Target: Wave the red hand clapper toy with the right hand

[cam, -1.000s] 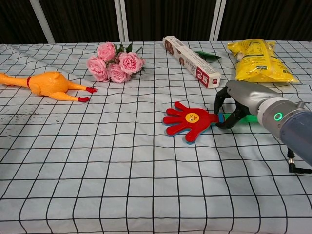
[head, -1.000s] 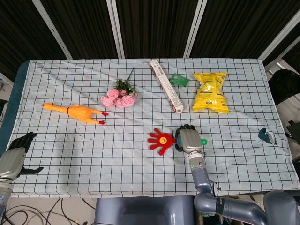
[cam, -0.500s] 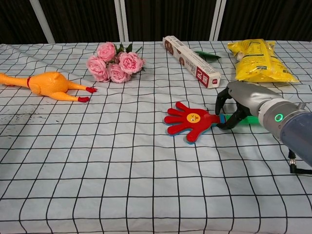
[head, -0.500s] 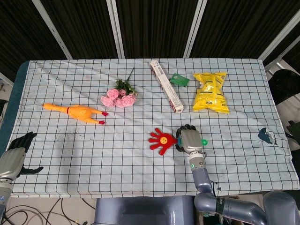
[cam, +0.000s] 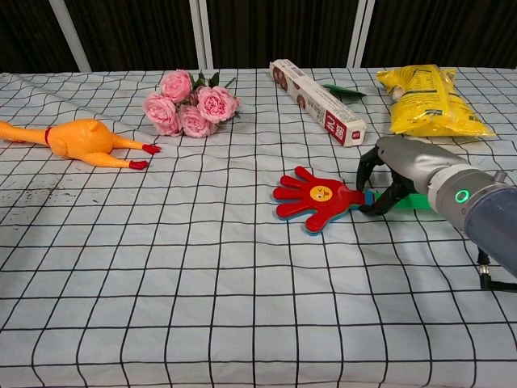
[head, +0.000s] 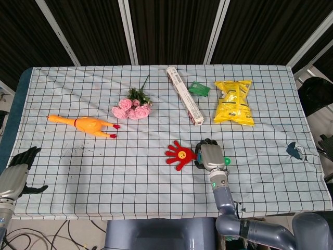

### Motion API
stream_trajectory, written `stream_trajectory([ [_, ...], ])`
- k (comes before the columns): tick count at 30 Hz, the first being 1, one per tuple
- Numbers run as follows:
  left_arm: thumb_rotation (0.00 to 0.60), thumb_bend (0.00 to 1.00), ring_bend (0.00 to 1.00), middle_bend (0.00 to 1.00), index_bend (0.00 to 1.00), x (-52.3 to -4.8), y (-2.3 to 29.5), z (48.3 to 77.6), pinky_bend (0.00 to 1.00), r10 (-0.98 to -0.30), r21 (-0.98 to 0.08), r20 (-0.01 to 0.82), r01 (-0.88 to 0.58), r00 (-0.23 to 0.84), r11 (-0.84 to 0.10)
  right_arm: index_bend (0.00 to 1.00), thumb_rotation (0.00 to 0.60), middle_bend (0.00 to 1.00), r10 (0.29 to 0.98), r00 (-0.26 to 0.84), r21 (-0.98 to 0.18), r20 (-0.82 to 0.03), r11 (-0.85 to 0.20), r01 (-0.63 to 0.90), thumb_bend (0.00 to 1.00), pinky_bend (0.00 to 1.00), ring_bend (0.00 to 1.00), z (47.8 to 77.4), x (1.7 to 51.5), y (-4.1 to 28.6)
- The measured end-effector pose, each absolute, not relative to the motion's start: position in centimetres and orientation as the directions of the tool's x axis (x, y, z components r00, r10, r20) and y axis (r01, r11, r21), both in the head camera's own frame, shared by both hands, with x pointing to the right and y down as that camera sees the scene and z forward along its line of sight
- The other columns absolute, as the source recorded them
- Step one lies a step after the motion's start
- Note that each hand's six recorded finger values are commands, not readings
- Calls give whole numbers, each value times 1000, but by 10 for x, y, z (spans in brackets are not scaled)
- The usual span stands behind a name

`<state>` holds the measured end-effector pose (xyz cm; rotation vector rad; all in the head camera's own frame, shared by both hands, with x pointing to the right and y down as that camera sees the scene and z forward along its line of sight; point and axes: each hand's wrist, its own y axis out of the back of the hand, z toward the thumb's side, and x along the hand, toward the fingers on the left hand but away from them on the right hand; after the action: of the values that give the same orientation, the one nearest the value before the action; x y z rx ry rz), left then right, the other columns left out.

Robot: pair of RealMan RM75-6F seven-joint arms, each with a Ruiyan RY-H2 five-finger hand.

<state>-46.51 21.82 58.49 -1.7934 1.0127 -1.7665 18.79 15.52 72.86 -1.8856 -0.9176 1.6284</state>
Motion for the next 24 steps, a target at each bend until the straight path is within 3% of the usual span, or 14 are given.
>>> stream_trajectory([
  [8,600,0,0,0,0,-465,218,585,0,-741,-738,667,-201,-77,-644,644,600,374,754,69,-731,-653,-651,205,359,205,227,728,189,154],
  [18,600,0,0,0,0,-465,219,585,0,-736,-734,672,-204,-79,-648,689,600,479,783,94,-744,-615,-616,260,397,406,410,722,189,150],
  [24,600,0,0,0,0,-465,219,585,0,-735,-733,674,-203,-80,-650,701,600,563,795,98,-748,-598,-598,288,399,589,571,719,194,150],
])
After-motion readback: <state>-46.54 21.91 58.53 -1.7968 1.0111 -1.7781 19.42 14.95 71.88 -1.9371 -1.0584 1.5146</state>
